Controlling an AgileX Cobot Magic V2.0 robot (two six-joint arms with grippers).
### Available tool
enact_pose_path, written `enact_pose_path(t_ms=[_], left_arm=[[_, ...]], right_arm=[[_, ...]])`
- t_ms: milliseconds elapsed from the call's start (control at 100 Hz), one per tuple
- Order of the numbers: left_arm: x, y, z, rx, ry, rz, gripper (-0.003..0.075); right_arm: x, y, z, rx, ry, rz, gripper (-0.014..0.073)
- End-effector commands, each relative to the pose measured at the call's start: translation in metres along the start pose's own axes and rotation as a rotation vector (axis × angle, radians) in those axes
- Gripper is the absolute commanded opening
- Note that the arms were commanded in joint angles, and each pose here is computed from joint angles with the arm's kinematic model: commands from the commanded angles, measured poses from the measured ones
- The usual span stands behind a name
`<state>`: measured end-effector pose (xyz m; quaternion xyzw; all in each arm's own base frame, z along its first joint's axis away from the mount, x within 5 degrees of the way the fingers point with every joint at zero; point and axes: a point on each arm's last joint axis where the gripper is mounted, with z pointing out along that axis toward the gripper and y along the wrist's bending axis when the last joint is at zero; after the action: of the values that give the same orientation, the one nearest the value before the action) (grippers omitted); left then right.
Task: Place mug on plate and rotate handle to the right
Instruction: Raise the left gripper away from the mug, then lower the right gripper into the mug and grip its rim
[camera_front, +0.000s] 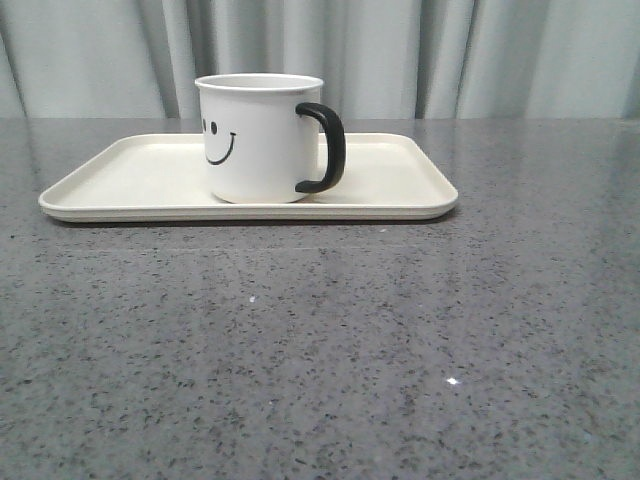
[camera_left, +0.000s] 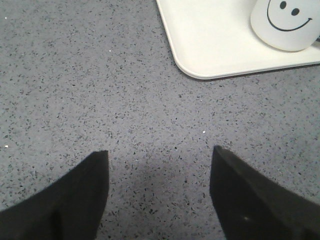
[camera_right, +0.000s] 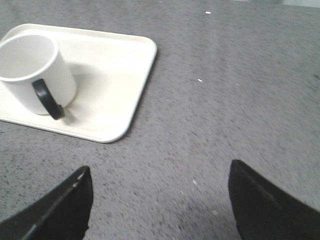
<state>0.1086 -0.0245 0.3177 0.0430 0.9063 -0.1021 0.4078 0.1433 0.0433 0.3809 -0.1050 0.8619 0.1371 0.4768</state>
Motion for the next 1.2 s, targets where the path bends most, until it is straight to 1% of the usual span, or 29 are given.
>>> enact_pose_path(t_ms=[0,180,320,470,700,910,1190], left_arm=[[-0.012,-0.001,-0.006,0.006,-0.092,-0.014,0.0429],[-0.012,-0.001,-0.006,0.006,-0.092,-0.014,0.0430],[-0.012,-0.001,-0.006,0.006,-0.092,-0.014,0.0430],[-0.012,-0.001,-0.006,0.006,-0.092,-0.014,0.0430],[-0.012,-0.001,-0.006,0.006,-0.092,-0.014,0.0430],[-0.012,-0.001,-0.006,0.006,-0.092,-0.014,0.0430],[-0.011,-0.001,-0.006,0.007,-0.090,-0.014,0.0429]], right_arm=[[-0.029,0.006,0.007,-0.039,-0.078,-0.025,0.0563],[-0.061,0.025,0.045,-0.124,-0.051,-0.067,0.0563],[-0.078,0.043,0.078,-0.180,-0.006,-0.097,0.0563],[-0.095,0.060,0.114,-0.218,0.025,-0.120,0.0563],[-0.117,0.078,0.160,-0.250,0.052,-0.140,0.0563],[-0.118,0.095,0.199,-0.280,0.123,-0.156,0.0563],[-0.101,0.098,0.240,-0.273,0.220,-0.136,0.0563]])
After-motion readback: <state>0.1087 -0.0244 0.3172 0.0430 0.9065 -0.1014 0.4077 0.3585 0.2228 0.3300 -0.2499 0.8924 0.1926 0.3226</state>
